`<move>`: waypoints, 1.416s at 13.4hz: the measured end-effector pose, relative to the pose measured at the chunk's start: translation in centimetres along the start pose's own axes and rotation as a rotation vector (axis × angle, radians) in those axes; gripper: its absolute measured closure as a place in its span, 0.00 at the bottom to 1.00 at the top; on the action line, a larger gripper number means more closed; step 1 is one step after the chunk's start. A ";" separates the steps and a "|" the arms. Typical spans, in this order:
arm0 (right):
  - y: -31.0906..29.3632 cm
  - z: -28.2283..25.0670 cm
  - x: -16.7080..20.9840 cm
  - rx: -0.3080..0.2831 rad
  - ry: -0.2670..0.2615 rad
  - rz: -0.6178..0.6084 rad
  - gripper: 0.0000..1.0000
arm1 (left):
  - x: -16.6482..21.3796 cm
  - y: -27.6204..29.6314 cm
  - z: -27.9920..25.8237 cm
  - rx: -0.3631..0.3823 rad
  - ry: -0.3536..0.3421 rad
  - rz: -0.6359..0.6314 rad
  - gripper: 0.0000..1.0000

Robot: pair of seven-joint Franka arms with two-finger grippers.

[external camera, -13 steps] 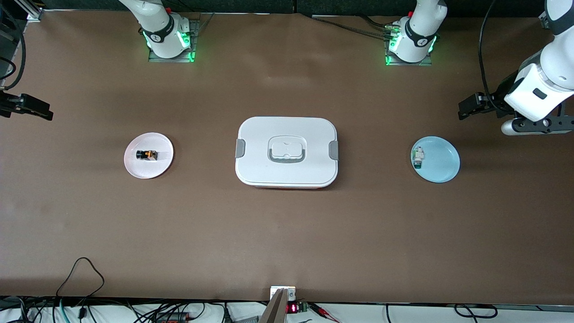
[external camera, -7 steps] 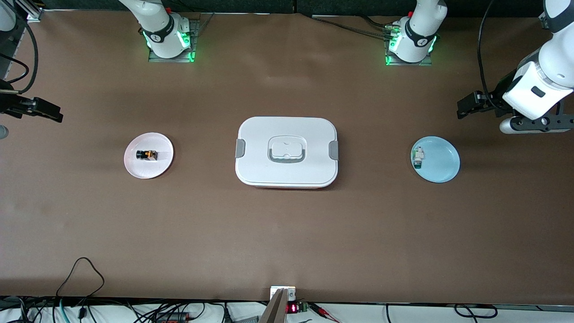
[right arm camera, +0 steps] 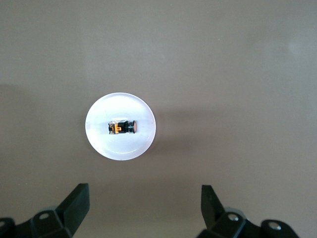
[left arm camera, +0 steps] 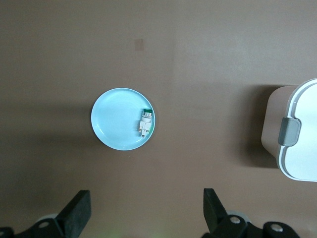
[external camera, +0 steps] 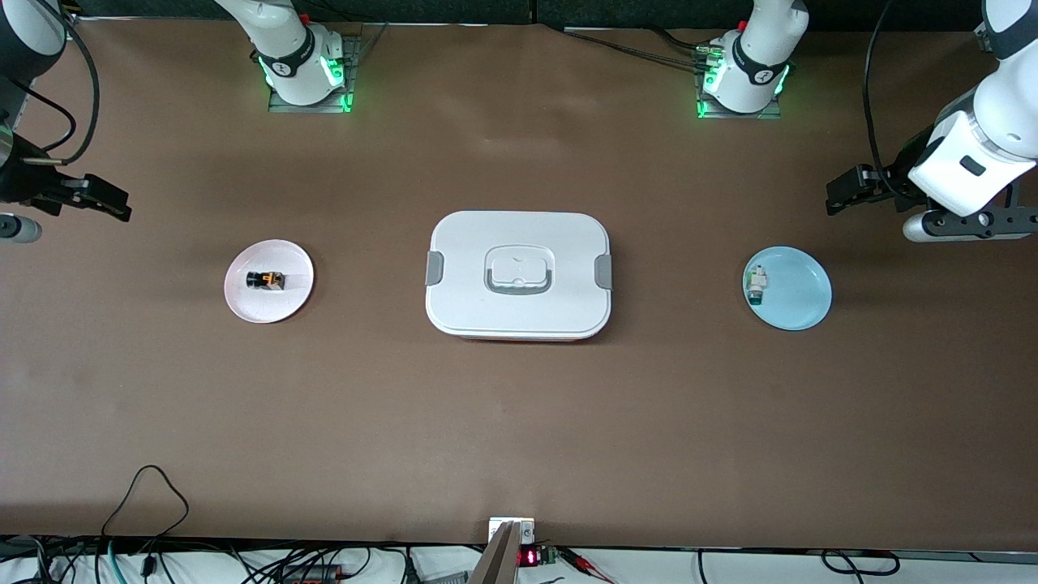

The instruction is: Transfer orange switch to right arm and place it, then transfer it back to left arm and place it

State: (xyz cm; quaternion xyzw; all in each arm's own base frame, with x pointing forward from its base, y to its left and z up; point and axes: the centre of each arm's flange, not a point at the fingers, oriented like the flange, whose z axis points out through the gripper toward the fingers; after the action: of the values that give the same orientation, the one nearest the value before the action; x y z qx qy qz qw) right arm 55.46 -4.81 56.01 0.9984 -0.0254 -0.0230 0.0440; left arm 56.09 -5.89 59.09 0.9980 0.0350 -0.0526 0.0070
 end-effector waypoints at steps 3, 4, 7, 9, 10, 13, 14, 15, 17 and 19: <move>-0.1 -1.9 -0.3 0.032 0.038 0.007 0.00 | 0.0 0.0 0.0 0.000 0.000 0.000 0.00; -0.2 -2.4 -0.2 0.045 0.048 0.009 0.00 | 0.0 0.0 0.0 0.000 0.000 0.000 0.00; -0.1 -3.1 -0.2 0.051 0.059 0.011 0.00 | 0.0 0.0 0.0 0.000 0.000 0.000 0.00; -0.1 -3.5 -0.3 0.051 0.054 0.011 0.00 | 0.0 0.0 0.0 0.000 0.000 0.000 0.00; -0.1 -3.8 -0.4 0.052 0.051 0.010 0.00 | 0.0 0.0 0.0 0.000 0.000 0.000 0.00; -0.3 -4.0 -0.7 0.052 0.033 0.006 0.00 | 0.0 0.0 0.0 0.000 0.000 0.000 0.00; -0.3 -4.1 -0.7 0.052 0.030 0.006 0.00 | 0.0 0.0 0.0 0.000 0.000 0.000 0.00; -0.3 -4.4 -0.8 0.052 0.030 0.006 0.00 | 0.0 0.0 0.0 0.000 0.000 0.000 0.00; -0.2 -4.6 -0.8 0.052 0.030 0.006 0.00 | 0.0 0.0 0.0 0.000 0.000 0.000 0.00; -0.2 -4.6 -0.9 0.052 0.028 0.006 0.00 | 0.0 0.0 0.0 0.000 0.000 0.000 0.00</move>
State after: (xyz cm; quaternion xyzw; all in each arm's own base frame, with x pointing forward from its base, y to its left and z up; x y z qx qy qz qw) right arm 54.83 -4.13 60.58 0.9994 -0.0284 -0.0082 0.0185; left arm 56.09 -5.89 59.09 0.9980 0.0350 -0.0527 0.0070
